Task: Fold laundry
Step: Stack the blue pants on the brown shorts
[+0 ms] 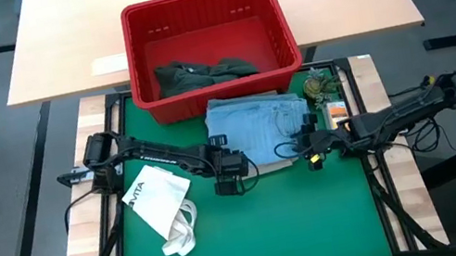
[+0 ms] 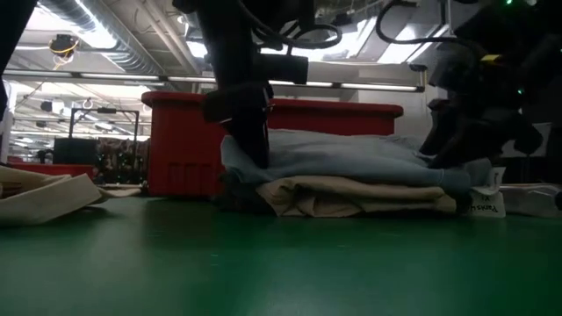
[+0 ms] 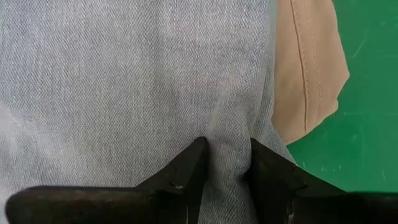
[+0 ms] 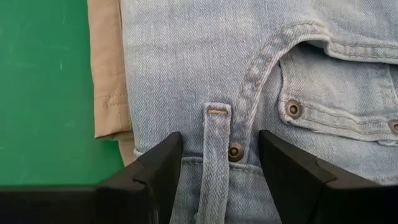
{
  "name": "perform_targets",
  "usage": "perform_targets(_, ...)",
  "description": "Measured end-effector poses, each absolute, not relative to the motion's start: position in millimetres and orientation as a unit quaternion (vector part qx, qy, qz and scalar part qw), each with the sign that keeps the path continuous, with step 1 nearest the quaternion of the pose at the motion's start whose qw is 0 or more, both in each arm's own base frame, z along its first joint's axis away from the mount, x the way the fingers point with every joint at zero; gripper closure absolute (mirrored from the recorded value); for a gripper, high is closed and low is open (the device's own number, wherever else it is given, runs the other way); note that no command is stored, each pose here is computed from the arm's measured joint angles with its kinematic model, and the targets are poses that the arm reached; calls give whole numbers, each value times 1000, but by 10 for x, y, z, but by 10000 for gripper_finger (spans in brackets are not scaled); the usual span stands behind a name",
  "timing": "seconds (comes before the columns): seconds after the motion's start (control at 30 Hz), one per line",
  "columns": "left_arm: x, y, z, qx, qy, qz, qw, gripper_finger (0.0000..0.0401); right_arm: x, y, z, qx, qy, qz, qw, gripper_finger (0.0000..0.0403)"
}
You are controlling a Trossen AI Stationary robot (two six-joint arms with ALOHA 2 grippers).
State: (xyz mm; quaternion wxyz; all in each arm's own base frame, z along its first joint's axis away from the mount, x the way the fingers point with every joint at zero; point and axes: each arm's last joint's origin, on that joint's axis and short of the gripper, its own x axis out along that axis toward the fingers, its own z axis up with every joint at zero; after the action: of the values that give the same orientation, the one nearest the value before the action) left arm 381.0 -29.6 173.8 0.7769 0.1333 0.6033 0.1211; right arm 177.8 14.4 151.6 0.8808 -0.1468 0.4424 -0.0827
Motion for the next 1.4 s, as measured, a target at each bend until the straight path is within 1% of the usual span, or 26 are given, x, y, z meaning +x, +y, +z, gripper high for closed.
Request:
perform_targets(0.17,3809,-295,1730,134,605,120,776,294,1777,145,1522,-145,440,-80,883,187)
perform_targets(0.27,3825,-325,1772,138,609,117,772,294,1816,151,1610,-142,437,-76,885,187)
perform_targets(0.4,3885,-404,2020,154,617,115,763,294,1925,174,1907,-158,424,-49,890,187)
perform_targets(0.5,3959,-434,2293,175,600,117,772,294,2017,185,2255,-185,396,-43,898,187)
perform_targets(0.63,4050,-373,2596,190,571,116,790,294,2069,166,2594,-233,382,-77,891,187)
perform_targets(0.77,4106,-192,2746,185,554,131,801,294,2099,126,2818,-284,357,-148,877,187)
perform_targets(0.87,4115,17,2773,170,554,153,800,294,2100,84,2847,-305,361,-191,860,187)
perform_targets(0.93,4114,170,2753,161,556,169,798,294,2094,20,2836,-306,373,-200,853,187)
perform_targets(1.07,4076,459,2671,126,569,197,789,294,2070,-185,2761,-282,420,-197,840,187)
perform_targets(1.17,4039,644,2588,104,573,219,783,294,2057,-367,2676,-246,460,-196,830,187)
perform_targets(1.3,3993,830,2407,62,582,204,785,294,2090,-552,2537,-184,499,-191,825,187)
perform_targets(1.4,3954,926,2245,38,583,194,788,294,2140,-630,2423,-170,528,-187,811,187)
